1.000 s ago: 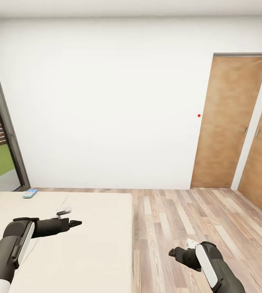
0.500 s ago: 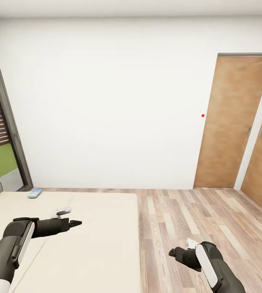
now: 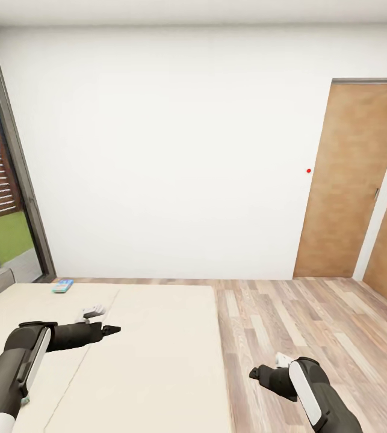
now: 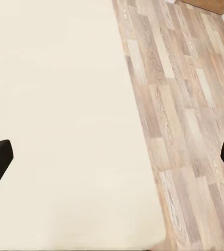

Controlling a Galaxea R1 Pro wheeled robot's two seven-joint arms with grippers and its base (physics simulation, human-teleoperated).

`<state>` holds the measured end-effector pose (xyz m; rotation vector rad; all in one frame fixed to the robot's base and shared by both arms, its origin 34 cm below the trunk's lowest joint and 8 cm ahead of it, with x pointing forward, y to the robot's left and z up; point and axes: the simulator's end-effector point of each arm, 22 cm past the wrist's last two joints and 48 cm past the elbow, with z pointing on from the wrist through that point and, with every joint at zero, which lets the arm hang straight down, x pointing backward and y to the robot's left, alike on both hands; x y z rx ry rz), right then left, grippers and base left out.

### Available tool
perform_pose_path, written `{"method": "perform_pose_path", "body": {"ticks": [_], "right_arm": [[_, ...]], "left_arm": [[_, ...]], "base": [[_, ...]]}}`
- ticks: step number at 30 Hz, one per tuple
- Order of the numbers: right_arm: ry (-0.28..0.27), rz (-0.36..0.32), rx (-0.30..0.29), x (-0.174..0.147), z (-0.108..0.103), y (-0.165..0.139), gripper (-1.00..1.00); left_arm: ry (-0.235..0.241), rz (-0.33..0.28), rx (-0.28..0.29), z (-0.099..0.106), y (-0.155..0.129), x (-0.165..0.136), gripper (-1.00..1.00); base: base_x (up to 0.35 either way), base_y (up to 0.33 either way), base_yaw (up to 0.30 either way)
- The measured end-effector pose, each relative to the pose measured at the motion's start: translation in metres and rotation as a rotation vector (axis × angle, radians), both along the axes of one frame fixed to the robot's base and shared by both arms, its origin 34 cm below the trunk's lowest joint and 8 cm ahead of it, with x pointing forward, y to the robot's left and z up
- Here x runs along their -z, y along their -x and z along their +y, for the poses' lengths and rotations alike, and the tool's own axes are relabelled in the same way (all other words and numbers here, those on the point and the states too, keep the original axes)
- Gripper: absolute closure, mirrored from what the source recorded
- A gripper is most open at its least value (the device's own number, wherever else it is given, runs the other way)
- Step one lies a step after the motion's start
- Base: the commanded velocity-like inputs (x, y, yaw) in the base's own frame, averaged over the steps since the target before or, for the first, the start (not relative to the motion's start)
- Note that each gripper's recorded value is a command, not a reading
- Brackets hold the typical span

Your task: Put all the toys in the child's room - the three board games (two on the bed and one on the table), the two jigsaw puzzles on the table, and the tennis ball on the table - inside the toy box on the table in the child's room.

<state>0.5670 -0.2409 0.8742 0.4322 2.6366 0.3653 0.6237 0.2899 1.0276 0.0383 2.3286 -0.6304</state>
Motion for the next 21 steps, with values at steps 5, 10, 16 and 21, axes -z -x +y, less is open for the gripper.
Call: {"method": "perform_pose_path", "body": {"ticks": [5, 10, 16, 21], "right_arm": [[0.0, 0.0, -0.001, 0.0, 0.0, 0.0, -1.0], [0.002, -0.002, -0.001, 0.0, 0.0, 0.0, -1.0], [0.009, -0.039, 0.016, -0.002, -0.003, -0.007, -1.0], [0.014, -0.066, 0.028, -0.005, -0.006, -0.013, -1.0]], "left_arm": [[0.0, 0.0, 0.0, 0.0, 0.0, 0.0, -1.0], [0.0, 0.0, 0.0, 0.0, 0.0, 0.0, -1.0], [0.0, 0.0, 0.0, 0.0, 0.0, 0.0, -1.0], [0.0, 0.0, 0.0, 0.0, 0.0, 0.0, -1.0]], "base": [[0.0, 0.279, 0.0], [0.0, 0.279, 0.0], [0.0, 0.279, 0.0], [0.0, 0.279, 0.0]]}}
